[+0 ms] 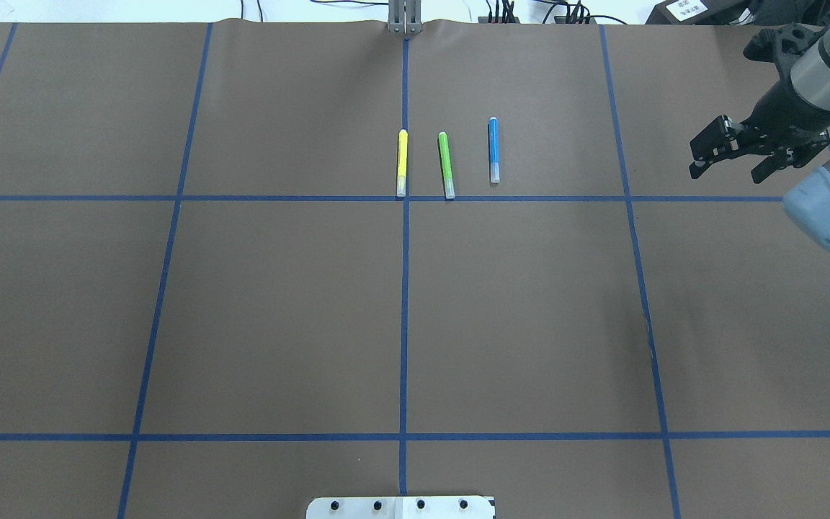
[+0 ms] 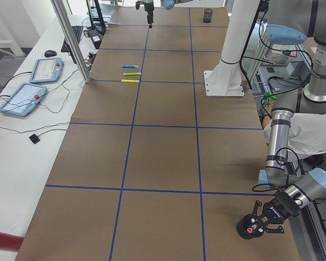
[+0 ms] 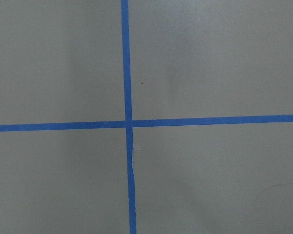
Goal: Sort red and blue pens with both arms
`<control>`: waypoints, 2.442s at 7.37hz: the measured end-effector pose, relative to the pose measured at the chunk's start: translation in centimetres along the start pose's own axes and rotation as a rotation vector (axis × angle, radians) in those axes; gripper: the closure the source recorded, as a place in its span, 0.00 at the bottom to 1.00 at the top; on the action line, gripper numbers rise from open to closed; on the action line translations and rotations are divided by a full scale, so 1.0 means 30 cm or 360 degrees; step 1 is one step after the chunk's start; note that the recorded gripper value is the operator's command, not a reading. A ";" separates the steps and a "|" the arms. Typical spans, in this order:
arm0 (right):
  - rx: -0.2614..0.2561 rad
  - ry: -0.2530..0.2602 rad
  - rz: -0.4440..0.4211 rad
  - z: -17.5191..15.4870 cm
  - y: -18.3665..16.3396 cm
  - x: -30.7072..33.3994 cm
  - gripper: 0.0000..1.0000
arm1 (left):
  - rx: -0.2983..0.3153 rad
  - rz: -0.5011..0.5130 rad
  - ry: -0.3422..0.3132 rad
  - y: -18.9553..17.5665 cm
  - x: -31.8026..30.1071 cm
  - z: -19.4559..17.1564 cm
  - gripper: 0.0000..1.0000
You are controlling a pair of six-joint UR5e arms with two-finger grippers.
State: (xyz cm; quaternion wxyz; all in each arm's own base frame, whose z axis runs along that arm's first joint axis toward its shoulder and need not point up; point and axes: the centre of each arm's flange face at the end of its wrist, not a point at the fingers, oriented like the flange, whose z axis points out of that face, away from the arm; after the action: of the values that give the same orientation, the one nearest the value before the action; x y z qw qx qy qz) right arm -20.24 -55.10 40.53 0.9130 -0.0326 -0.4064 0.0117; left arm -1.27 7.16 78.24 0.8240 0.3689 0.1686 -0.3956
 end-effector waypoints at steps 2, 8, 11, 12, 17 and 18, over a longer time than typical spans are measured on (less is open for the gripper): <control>-0.0003 0.0001 0.0000 0.004 0.000 -0.001 0.00 | 0.0005 0.0001 0.0002 0.006 -0.001 0.005 0.70; -0.0003 0.0000 -0.0001 0.003 0.001 -0.002 0.00 | -0.0016 0.0039 0.0031 0.026 -0.001 0.014 0.09; 0.0000 -0.0003 0.0005 0.000 0.005 -0.008 0.00 | -0.0059 0.0007 0.0075 -0.168 -0.029 0.054 0.09; 0.0000 -0.0004 0.0014 -0.001 0.007 -0.012 0.00 | -0.0070 0.0007 0.0074 -0.249 -0.053 0.081 0.09; 0.0001 -0.0008 0.0021 -0.004 0.012 -0.019 0.00 | -0.0312 0.0081 0.0107 -0.565 -0.131 0.279 0.09; 0.0001 -0.0007 0.0023 -0.003 0.011 -0.018 0.00 | -0.0389 0.0118 0.0136 -0.618 -0.120 0.329 0.08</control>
State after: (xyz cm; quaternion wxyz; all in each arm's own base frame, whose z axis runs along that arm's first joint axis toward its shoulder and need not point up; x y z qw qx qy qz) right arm -20.54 -54.80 40.05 0.9120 -0.0352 -0.4082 0.0183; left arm -18.06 -5.96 78.12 0.8689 0.2884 0.2365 -0.3253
